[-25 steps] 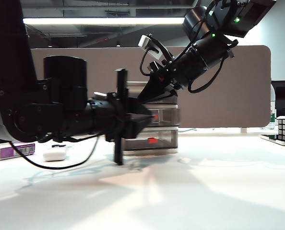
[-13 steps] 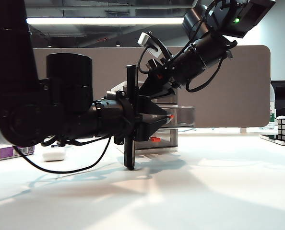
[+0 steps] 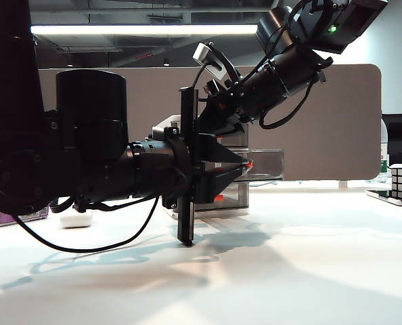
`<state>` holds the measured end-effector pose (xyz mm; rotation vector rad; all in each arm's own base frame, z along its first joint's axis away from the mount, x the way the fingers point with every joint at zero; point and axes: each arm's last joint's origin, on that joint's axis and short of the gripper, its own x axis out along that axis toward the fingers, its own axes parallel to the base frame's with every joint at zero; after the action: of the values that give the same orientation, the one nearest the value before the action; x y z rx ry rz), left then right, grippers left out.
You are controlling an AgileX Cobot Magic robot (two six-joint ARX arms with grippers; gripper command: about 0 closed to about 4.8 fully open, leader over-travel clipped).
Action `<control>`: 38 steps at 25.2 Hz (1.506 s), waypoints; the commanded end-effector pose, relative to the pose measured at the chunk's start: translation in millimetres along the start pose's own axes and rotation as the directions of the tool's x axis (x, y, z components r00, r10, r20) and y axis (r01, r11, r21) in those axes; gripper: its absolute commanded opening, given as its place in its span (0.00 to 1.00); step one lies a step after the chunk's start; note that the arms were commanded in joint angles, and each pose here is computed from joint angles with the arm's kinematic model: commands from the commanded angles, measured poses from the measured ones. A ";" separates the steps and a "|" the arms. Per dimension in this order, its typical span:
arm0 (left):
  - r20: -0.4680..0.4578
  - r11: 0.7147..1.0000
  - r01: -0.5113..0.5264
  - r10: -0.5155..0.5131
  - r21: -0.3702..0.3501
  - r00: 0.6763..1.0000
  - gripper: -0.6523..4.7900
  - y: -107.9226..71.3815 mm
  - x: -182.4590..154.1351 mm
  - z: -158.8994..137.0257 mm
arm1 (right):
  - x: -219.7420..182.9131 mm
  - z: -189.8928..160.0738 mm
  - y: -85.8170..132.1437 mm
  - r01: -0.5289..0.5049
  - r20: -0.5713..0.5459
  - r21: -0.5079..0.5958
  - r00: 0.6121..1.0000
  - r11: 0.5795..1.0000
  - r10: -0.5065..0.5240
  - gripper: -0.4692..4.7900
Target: Open the second layer of the drawer on the table, pick up the earphone case on the table and put it in, and finally close the drawer.
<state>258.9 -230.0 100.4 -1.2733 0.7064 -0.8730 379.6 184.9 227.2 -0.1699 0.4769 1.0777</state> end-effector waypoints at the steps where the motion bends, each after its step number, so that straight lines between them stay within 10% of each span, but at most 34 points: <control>1: -0.107 0.994 -0.106 0.105 -0.004 0.989 0.43 20.1 -6.8 -3.8 | -1.0 5.8 0.7 -0.005 0.031 -0.016 0.999 1.000 0.005 0.08; 14: -0.164 0.988 -0.156 0.155 0.008 0.974 0.64 36.7 -54.9 -9.6 | -9.7 12.8 6.7 -0.055 0.043 0.006 0.998 0.998 0.055 0.08; 22: 0.088 0.962 -0.260 0.253 0.084 0.963 0.63 27.8 -129.6 21.4 | -23.2 32.0 13.6 -0.081 0.131 -0.065 0.987 0.995 0.089 0.08; 31: 0.262 0.958 -0.221 0.170 0.182 0.950 0.63 9.9 -144.6 66.1 | -23.0 35.5 1.7 0.145 0.143 -0.066 0.981 0.987 -0.135 0.08; 38: 0.230 0.826 -0.150 0.026 0.543 0.973 0.63 -12.4 -119.1 97.7 | -23.5 36.1 1.8 0.134 0.149 -0.070 0.981 0.988 -0.123 0.08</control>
<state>275.9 -79.4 123.2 -0.8325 0.3196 -0.7481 379.7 179.9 264.3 -0.1937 0.3148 0.9644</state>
